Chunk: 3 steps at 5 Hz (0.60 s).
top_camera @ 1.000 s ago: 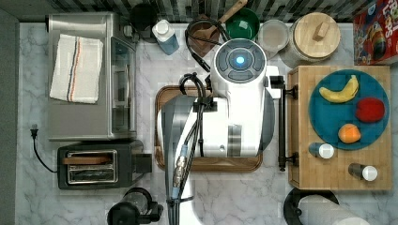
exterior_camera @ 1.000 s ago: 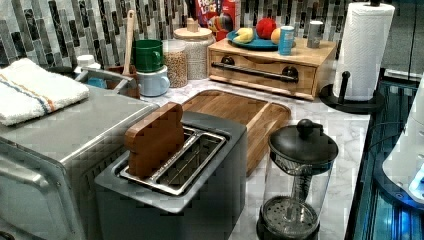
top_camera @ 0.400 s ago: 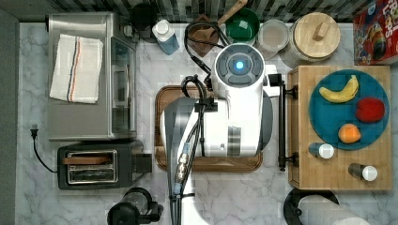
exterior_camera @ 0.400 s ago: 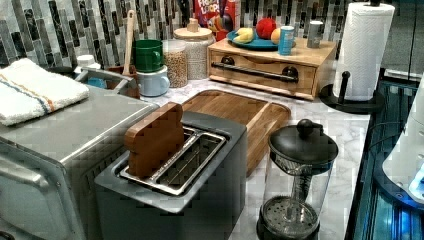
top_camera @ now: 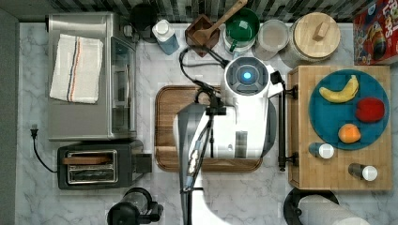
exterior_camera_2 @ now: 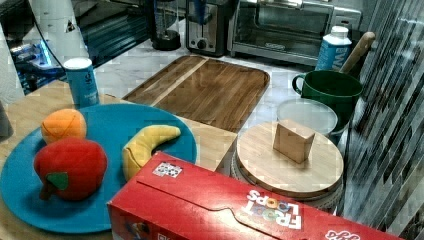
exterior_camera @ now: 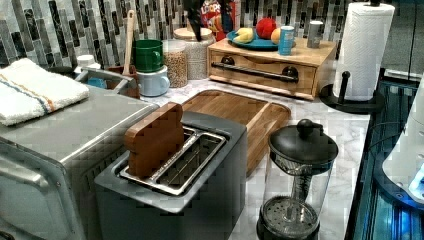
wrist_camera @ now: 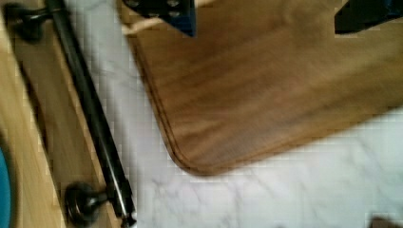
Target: Open the drawer.
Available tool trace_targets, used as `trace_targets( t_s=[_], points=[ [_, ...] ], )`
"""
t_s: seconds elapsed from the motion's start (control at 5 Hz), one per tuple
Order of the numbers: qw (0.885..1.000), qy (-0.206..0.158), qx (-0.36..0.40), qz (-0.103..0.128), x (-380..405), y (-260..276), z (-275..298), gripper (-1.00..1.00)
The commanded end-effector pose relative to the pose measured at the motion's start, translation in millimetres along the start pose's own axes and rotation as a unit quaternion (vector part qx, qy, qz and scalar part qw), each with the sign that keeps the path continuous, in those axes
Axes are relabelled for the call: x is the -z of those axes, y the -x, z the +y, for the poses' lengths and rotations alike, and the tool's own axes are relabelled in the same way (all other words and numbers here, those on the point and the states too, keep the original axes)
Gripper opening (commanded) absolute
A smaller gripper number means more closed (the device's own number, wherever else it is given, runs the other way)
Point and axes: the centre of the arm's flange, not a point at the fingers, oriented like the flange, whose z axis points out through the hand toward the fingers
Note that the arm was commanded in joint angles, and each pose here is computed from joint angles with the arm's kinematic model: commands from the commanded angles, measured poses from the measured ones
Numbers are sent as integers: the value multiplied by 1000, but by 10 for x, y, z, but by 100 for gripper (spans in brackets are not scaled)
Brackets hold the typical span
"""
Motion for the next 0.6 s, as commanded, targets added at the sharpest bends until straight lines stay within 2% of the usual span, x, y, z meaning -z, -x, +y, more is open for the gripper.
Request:
trace_targets(
  t_s=[0.2, 0.4, 0.6],
  points=[
    [995, 22, 92, 27, 30, -378, 993, 100],
    [992, 22, 121, 34, -85, -439, 1168, 100],
    [990, 13, 134, 51, -253, -460, 1225, 100]
  ],
)
